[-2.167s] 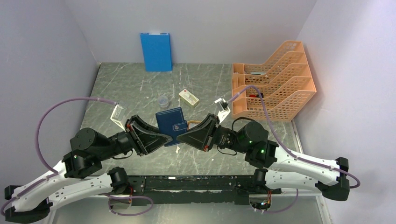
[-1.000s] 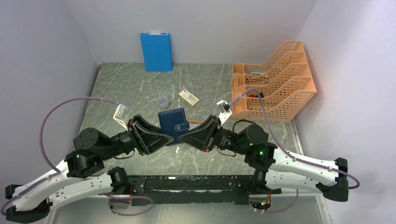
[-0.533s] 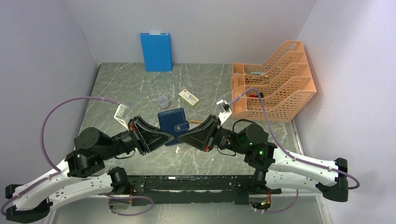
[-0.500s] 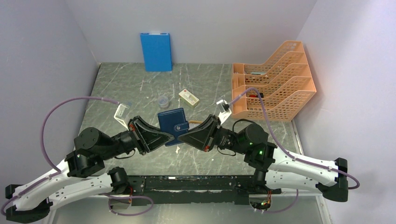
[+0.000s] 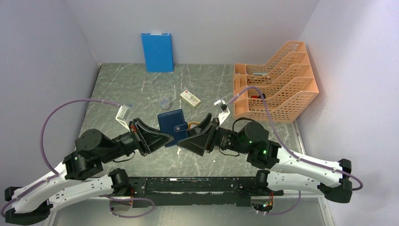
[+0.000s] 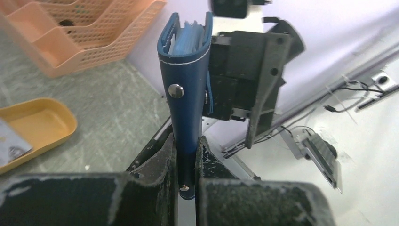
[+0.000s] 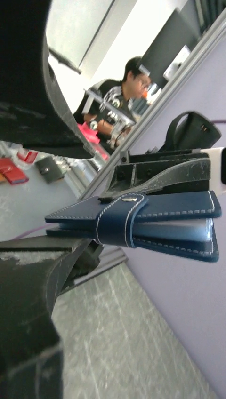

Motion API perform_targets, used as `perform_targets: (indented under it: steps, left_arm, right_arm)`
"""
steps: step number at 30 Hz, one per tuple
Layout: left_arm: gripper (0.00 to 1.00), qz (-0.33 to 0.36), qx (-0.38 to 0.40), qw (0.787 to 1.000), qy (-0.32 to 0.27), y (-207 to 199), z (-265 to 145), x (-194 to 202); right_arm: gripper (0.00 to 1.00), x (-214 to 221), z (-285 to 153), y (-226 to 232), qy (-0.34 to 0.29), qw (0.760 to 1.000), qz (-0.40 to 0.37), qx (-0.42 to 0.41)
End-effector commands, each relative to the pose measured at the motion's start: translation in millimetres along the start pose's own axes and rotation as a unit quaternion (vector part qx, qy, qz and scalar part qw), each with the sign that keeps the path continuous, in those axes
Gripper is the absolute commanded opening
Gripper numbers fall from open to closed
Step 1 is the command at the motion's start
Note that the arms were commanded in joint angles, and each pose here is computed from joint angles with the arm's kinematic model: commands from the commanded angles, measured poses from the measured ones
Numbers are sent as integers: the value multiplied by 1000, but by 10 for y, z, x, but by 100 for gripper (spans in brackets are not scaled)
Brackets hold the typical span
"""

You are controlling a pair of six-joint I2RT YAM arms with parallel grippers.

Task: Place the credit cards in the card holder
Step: Close the card holder.

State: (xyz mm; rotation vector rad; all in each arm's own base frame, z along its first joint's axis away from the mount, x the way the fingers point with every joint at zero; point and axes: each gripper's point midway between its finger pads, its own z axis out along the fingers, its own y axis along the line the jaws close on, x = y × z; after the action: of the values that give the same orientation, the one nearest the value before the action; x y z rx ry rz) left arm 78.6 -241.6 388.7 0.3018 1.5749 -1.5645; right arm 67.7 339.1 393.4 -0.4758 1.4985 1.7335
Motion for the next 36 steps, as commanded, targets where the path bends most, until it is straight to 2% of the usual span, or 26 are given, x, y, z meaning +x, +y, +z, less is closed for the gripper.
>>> perform_targets:
  steps: [1, 4, 6, 8, 9, 11, 13, 18, 21, 26, 31, 36]
  left_arm:
    - [5, 9, -108, 994, -16, 333, -192, -98]
    - [5, 4, -182, 983, -7, 616, -335, -24]
    - [5, 2, -248, 969, 6, 870, -467, 65]
    - [5, 3, -311, 950, 25, 1113, -622, 179]
    - [5, 10, -312, 949, 37, 1139, -650, 233]
    - [5, 16, -263, 963, 56, 1031, -594, 333]
    - [5, 21, -198, 977, 70, 865, -530, 422]
    - [5, 41, -50, 992, 109, 405, -477, 570]
    - [5, 52, -29, 990, 124, 320, -492, 591]
    - [5, 50, -160, 977, 129, 819, -505, 645]
    - [5, 49, -337, 928, 155, 1584, -464, 891]
    - [5, 77, -419, 887, 179, 2157, -292, 1055]
  right_arm:
    - [65, -101, -135, 82, 26, 998, -52, 21]
    - [68, -91, -278, -61, 57, 992, -84, 77]
    - [69, -117, -396, -204, 64, 985, -100, 126]
    - [71, -230, -550, -373, 46, 975, -114, 185]
    - [71, -280, -622, -404, 33, 972, -120, 198]
    - [72, -424, -718, -381, -7, 971, -130, 198]
    - [73, -459, -715, -321, -16, 974, -136, 183]
    - [75, -234, -483, -249, 46, 979, -136, 143]
    - [76, -175, -421, -233, 66, 979, -140, 133]
    - [76, -116, -473, -308, 73, 977, -137, 146]
    - [74, 5, -560, -553, 66, 973, -123, 183]
    - [73, 107, -584, -672, 82, 968, -123, 200]
